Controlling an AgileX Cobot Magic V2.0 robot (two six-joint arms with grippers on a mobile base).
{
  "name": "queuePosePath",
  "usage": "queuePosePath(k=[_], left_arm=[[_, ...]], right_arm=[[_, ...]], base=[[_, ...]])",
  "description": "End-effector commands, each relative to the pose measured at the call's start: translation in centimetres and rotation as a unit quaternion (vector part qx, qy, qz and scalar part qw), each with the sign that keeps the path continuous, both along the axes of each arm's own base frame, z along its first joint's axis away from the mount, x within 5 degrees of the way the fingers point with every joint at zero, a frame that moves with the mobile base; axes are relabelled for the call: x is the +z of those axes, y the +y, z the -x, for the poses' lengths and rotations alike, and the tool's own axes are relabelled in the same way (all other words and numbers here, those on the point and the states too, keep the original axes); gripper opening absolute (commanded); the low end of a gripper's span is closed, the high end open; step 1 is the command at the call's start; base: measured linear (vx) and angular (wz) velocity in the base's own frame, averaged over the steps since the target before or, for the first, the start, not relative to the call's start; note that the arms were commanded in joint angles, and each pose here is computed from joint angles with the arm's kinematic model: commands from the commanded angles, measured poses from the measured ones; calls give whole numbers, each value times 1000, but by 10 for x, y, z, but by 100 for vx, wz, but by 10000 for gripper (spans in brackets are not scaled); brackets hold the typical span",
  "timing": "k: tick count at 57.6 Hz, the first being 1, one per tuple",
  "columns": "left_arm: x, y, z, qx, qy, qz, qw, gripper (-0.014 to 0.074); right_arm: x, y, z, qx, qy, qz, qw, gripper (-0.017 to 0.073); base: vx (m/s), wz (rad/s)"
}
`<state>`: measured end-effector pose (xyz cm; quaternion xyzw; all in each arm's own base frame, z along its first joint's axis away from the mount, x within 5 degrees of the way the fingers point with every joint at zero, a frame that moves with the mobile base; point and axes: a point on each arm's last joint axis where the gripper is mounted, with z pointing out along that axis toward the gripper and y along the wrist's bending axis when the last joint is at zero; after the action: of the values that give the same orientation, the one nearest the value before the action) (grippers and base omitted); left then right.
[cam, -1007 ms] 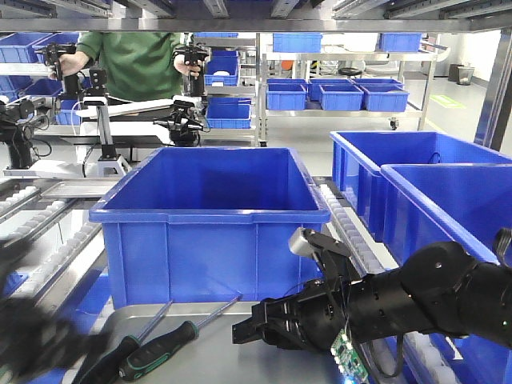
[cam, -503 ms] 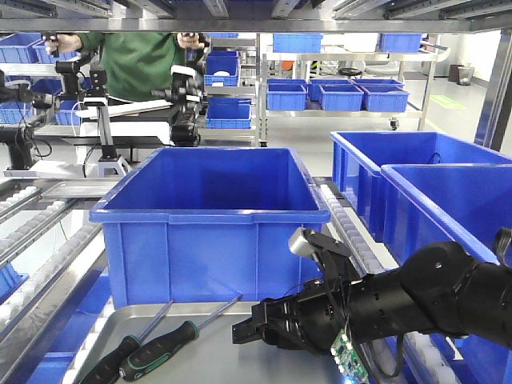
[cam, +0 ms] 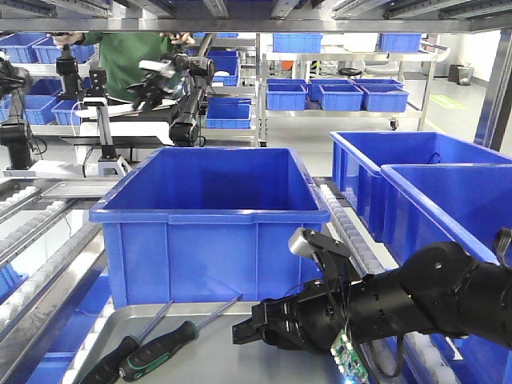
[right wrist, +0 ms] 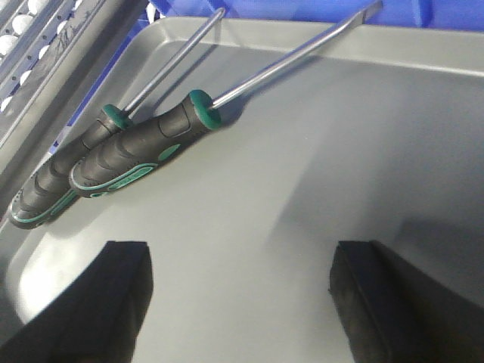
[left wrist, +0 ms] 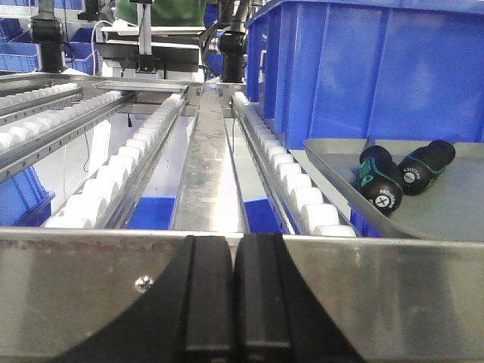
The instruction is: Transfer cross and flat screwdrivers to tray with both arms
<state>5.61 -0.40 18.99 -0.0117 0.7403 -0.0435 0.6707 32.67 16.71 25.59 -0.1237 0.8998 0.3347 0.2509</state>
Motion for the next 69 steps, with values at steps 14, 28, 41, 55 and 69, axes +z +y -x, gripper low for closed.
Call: queuePosePath(k=[14,28,41,55,69], left_arm=[[2,0,0,-9,-60,11,998,-8],[2,0,0,-10,-58,11,998,-8],[2,0,0,-10,-58,11,998,-8],[2,0,0,-10,-58,11,998,-8],[2,0,0,-10,-58,11,998,-8]], right_arm=[[29,-2,1,-9,-42,-24,999,553],[29,-2,1,-9,-42,-24,999,553],[29,-2,1,-9,-42,-24,999,553],[34,-5,2,-4,-75,8,997,542],[81,-31,60,-54,-154,39,986,352]], base=[[0,0],[0,0],[0,0],[0,0],[0,0]])
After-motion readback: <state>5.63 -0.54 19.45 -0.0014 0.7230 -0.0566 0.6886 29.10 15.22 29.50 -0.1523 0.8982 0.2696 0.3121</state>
